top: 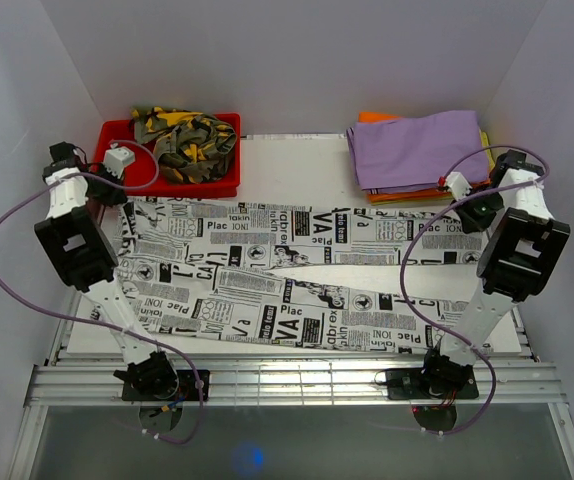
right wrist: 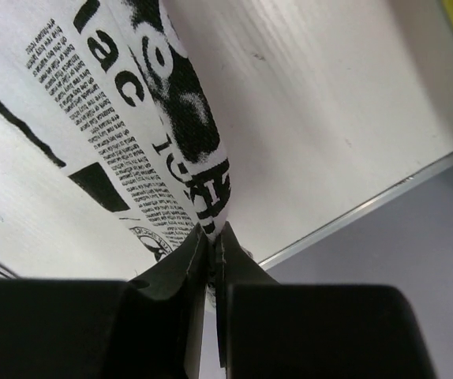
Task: Fold and stack the trousers
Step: Fold the trousers
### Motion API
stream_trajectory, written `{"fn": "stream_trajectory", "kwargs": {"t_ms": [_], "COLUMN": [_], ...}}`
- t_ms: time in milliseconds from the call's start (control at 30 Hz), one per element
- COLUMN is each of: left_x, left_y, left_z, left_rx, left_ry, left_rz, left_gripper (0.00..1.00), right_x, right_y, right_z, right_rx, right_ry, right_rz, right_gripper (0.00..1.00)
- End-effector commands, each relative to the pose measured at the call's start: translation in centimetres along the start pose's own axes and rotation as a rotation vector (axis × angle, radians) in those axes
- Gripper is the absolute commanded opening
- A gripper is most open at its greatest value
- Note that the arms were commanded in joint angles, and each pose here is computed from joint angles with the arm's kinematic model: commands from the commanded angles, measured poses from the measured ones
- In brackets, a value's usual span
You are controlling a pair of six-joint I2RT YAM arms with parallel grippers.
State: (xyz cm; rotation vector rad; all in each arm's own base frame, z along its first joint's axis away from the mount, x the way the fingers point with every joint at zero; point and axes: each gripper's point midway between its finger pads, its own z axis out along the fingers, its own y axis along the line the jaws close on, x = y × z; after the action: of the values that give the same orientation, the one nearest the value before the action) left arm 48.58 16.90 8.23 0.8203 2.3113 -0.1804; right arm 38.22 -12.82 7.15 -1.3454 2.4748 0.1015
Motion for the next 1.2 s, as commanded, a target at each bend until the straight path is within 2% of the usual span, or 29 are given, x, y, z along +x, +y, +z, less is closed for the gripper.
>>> {"fn": "stream_trajectory", "kwargs": {"t_ms": [0,67,100,133,167,200,233,300,400,433,533,567,600,633,700,733,867,933,1033,1133,1167], "left_x": [-7.5,-8.4,-10.0,-9.2,-9.9,-11.0,-9.6,-9.7,-7.7,-7.1,-1.6,-0.3,2.5,4.8,8.7,10.8,15.9,16.3,14.5,11.8,10.1], "left_y": [2.6,2.6,2.9,2.6,2.8,2.2,1.5,0.2,-3.5,-4.3,-7.7,-8.4,-10.3,-10.4,-11.7,-11.9,-13.0,-12.3,-10.1,-8.1,-6.2], "left_z": [-7.2,-8.6,-10.5,-10.6,-11.7,-13.8,-13.7,-15.1,-16.3,-17.5,-15.8,-15.9,-14.4,-14.3,-12.7,-12.3,-10.0,-9.3,-9.6,-10.1,-11.2], "left_rx": [-0.206,-0.229,-0.281,-0.287,-0.314,-0.347,-0.343,-0.346,-0.313,-0.335,-0.272,-0.277,-0.224,-0.232,-0.208,-0.207,-0.139,-0.13,-0.159,-0.182,-0.217], "left_ry": [-0.224,-0.275,-0.325,-0.332,-0.376,-0.411,-0.409,-0.45,-0.444,-0.43,-0.337,-0.307,-0.266,-0.207,-0.122,-0.045,0.093,0.097,0.033,-0.06,-0.093], "left_rz": [0.087,0.096,0.124,0.105,0.132,0.155,0.135,0.166,0.201,0.264,0.225,0.27,0.221,0.208,0.182,0.161,0.046,-0.049,-0.147,-0.229,-0.223], "left_gripper": [0.0,0.0,0.0,0.0,0.0,0.0,0.0,0.0,0.0,0.0,0.0,0.0,0.0,0.0,0.0,0.0,0.0,0.0,0.0,0.0,0.0], "right_x": [-1.1,-1.6,-1.4,-1.6,-1.8,-1.3,-1.1,-0.4,1.4,2.2,4.7,5.8,6.3,7.4,8.6,9.5,11.2,10.9,9.9,8.0,7.2], "right_y": [-1.9,-2.2,-2.3,-2.1,-1.8,-1.6,-1.0,1.4,6.2,7.6,13.3,14.7,16.0,18.6,20.7,22.8,23.4,22.3,19.9,16.0,13.5], "right_z": [-4.5,-5.5,-6.7,-7.2,-8.6,-9.2,-9.7,-10.7,-10.6,-10.5,-8.6,-8.0,-8.1,-6.0,-5.1,-3.2,-0.8,-1.0,-1.9,-4.5,-6.3], "right_rx": [0.113,0.136,0.164,0.171,0.198,0.213,0.218,0.214,0.169,0.157,0.098,0.077,0.098,0.034,0.03,-0.026,0.014,0.049,0.088,0.133,0.168], "right_ry": [-0.073,-0.113,-0.129,-0.154,-0.167,-0.172,-0.176,-0.175,-0.135,-0.106,-0.042,-0.002,0.021,0.029,0.076,0.08,0.137,0.131,0.091,0.038,0.028], "right_rz": [0.007,0.003,0.006,0.001,-0.012,-0.014,-0.024,-0.077,-0.171,-0.197,-0.317,-0.346,-0.377,-0.408,-0.44,-0.452,-0.473,-0.453,-0.42,-0.363,-0.352], "right_gripper": [0.08,0.08,0.08,0.08,0.08,0.08,0.08,0.08,0.08,0.08,0.08,0.08,0.08,0.08,0.08,0.08,0.08,0.08,0.08,0.08,0.08]}}
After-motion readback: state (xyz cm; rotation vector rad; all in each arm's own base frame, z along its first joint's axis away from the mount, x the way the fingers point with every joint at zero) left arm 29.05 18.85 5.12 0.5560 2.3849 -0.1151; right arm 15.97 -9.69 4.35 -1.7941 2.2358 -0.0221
